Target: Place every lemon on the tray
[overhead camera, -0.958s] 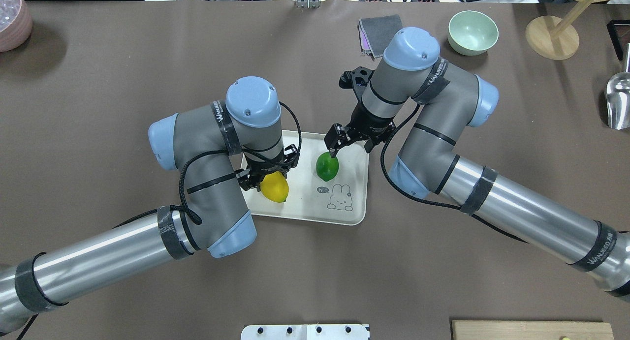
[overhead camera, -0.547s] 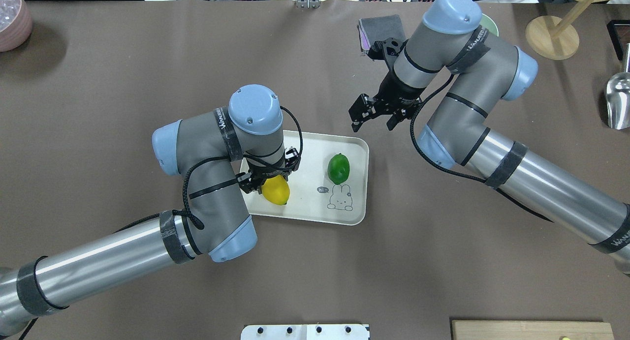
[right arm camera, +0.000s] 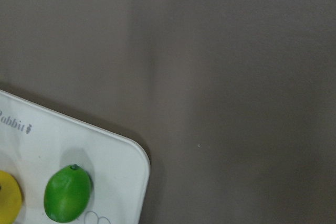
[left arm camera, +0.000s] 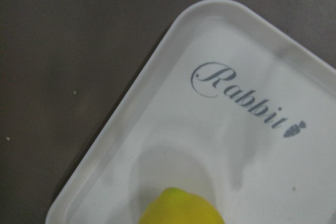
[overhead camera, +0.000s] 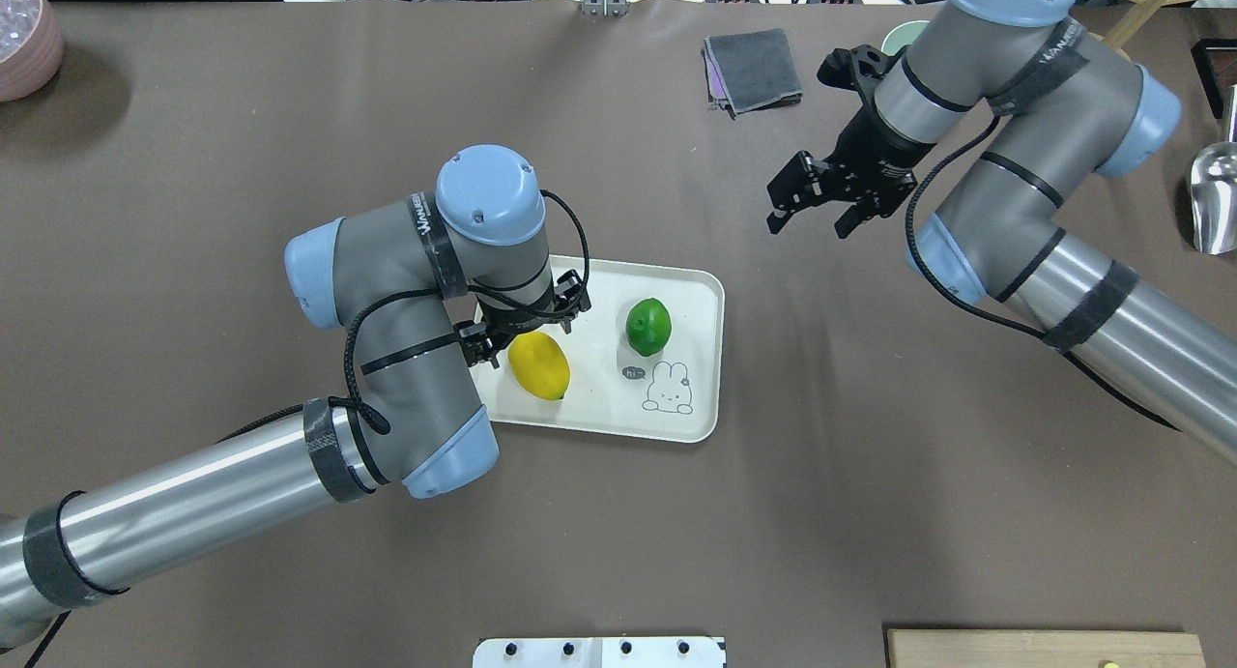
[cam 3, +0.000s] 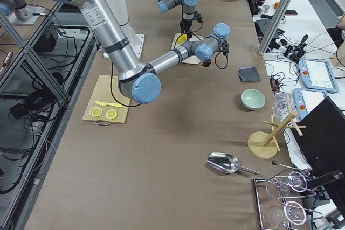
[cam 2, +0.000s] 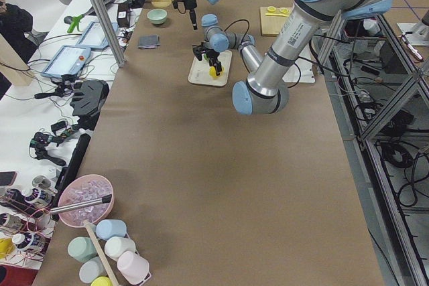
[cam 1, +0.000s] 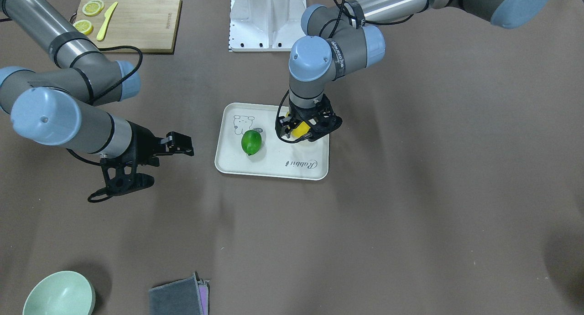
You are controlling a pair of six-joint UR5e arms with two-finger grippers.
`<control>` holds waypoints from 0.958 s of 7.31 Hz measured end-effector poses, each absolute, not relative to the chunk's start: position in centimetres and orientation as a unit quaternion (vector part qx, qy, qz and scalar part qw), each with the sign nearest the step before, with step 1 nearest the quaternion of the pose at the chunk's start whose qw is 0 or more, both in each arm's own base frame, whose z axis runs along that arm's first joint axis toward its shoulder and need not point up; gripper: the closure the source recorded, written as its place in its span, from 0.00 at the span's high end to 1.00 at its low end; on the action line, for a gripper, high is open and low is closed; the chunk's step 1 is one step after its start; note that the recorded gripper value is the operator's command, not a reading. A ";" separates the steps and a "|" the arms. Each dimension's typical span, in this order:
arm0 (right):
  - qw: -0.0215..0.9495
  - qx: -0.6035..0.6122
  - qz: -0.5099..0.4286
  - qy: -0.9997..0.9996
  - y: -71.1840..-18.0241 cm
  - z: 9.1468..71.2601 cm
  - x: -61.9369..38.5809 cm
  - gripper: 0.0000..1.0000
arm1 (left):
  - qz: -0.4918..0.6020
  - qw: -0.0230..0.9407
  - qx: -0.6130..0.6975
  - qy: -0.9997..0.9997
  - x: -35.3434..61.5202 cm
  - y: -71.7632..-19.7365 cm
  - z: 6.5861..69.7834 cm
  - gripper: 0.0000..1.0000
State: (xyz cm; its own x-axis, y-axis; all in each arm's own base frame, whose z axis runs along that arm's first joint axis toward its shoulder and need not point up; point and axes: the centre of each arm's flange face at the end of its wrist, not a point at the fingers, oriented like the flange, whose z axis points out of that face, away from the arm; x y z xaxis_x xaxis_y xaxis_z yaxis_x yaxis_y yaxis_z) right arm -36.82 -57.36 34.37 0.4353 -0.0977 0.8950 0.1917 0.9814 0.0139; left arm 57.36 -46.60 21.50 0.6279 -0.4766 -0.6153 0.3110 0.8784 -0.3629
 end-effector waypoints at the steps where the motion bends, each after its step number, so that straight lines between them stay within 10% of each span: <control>1: 0.848 -0.049 -0.078 -0.522 -55.7 36.7 -34.6 1.00 | -0.222 0.893 -0.113 0.375 55.8 -48.0 21.2 0.98; 7: 0.860 0.008 -0.073 -0.504 -48.6 46.2 -18.4 0.99 | -0.152 0.901 -0.118 0.389 33.9 -57.5 34.9 0.98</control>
State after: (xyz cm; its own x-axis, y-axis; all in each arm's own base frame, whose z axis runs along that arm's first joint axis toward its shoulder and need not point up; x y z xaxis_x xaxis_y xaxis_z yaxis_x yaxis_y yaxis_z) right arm -18.40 -48.61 46.22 0.4807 -0.1338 0.8666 0.1167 0.9893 0.0880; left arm 33.89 -57.52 34.85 0.6507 -0.3659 -0.6654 0.1821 0.9259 -0.3311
